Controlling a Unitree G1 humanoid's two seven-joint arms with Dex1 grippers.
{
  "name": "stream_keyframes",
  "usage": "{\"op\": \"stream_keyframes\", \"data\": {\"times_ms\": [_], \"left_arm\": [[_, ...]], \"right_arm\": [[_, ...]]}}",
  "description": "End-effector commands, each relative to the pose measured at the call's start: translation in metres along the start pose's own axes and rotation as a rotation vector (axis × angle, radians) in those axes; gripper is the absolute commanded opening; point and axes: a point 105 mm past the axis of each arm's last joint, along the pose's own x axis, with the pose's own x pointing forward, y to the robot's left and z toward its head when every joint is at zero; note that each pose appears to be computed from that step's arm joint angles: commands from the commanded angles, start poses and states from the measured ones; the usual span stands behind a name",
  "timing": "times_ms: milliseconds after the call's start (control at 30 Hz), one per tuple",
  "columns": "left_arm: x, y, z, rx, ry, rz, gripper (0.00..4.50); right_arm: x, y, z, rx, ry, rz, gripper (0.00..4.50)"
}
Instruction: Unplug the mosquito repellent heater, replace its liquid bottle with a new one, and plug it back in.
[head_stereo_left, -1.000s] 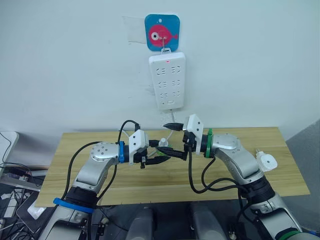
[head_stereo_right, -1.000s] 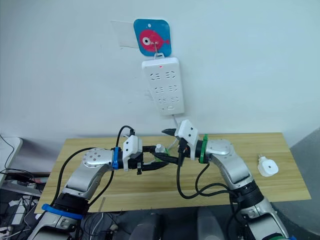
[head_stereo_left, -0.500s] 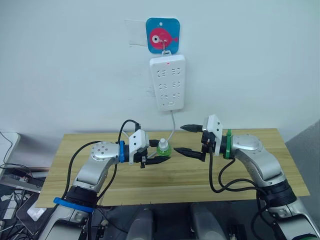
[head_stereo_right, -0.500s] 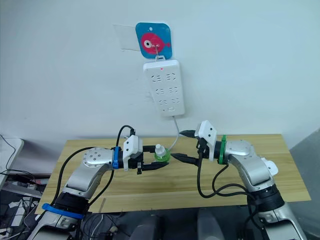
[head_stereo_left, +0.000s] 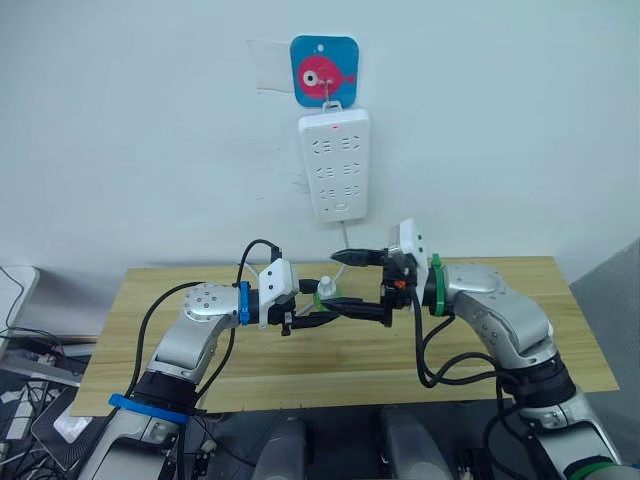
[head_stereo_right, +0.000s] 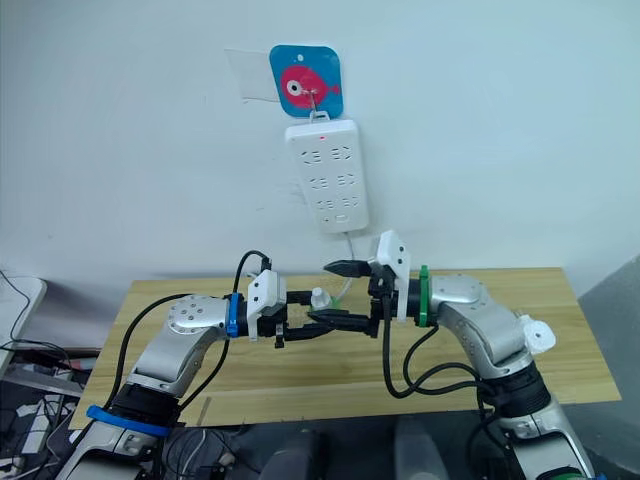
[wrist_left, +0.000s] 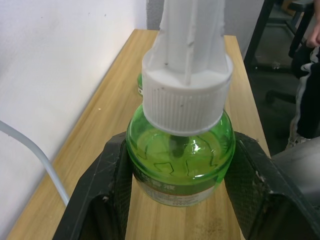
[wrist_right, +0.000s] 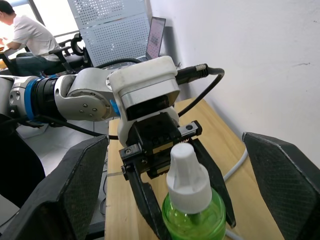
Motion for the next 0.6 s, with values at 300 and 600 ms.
{"op": "stream_keyframes", "data": {"times_ms": [300, 600], "left_arm": [[0.003, -0.004, 0.008, 0.036, -0.025, -0.011, 2.22], [0.001, -0.003, 0.005, 0.024, -0.020, 0.002, 2.22]], "right_arm": [[0.011, 0.000, -0.002, -0.077, 0.020, 0.015, 0.84], [0.002, 0.004, 0.028, -0.013, -0.129, 0.017, 0.25]]}}
